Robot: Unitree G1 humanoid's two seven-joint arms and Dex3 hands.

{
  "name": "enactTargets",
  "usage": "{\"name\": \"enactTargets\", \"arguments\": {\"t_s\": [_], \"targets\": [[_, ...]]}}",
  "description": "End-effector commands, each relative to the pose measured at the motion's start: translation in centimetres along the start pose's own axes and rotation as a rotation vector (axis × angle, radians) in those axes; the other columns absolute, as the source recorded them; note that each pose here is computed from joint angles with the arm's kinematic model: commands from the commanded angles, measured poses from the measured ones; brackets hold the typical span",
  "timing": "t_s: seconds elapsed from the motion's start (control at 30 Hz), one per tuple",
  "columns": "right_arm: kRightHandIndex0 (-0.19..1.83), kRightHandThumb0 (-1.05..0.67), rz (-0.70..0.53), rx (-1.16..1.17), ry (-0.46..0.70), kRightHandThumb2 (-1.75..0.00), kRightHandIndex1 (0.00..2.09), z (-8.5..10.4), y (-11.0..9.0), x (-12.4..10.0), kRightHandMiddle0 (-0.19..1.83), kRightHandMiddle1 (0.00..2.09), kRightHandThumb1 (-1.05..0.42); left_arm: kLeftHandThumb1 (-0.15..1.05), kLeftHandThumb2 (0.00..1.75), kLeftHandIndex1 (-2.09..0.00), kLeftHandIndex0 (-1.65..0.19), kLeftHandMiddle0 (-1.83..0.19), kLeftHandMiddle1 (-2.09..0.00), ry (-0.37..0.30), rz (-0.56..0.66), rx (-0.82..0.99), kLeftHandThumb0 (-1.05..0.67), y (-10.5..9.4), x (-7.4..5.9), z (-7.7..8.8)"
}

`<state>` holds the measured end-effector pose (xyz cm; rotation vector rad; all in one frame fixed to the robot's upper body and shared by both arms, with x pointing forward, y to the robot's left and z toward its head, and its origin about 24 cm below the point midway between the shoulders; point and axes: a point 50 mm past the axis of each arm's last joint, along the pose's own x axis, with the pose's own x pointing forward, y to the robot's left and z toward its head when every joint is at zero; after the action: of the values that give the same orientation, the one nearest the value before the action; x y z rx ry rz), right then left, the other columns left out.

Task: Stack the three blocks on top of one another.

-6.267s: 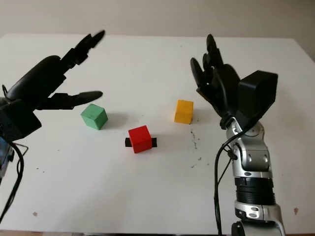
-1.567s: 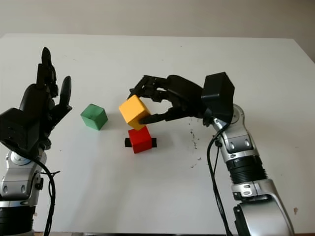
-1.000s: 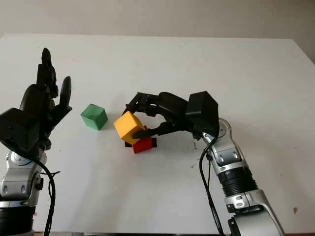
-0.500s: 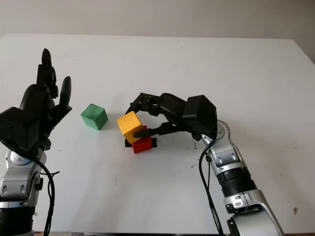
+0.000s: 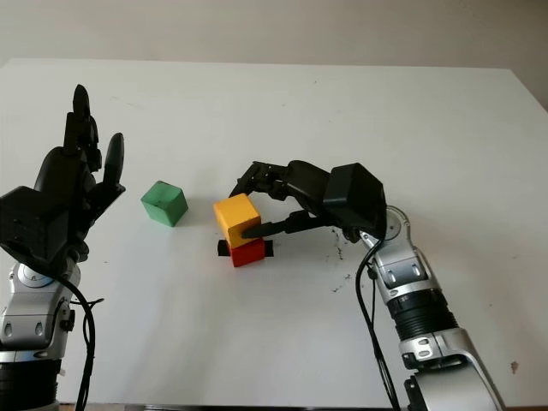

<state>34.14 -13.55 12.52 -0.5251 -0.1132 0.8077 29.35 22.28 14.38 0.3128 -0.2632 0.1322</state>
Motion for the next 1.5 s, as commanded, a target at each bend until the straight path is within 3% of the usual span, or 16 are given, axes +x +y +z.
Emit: {"name": "enactTargets", "arguments": {"t_s": [0.0, 1.47], "targets": [[0.22, -0.58, -0.008, -0.028, -0.012, -0.06, 0.04, 0.6, -0.6, -0.3, 0.46, 1.36, -0.93, 1.05, 0.64, 0.0, 0.19, 0.19, -0.01, -0.006, -0.005, 0.009, -0.69, 0.1, -0.2, 0.2], [0.24, -0.65, 0.002, 0.025, -0.016, -0.06, 0.05, 0.1, 0.5, -0.2, 0.51, 1.32, -0.92, 1.05, 0.64, 0.0, 0.19, 0.19, 0.0, -0.013, 0.0, 0.004, -0.69, 0.0, -0.1, 0.3]]}}
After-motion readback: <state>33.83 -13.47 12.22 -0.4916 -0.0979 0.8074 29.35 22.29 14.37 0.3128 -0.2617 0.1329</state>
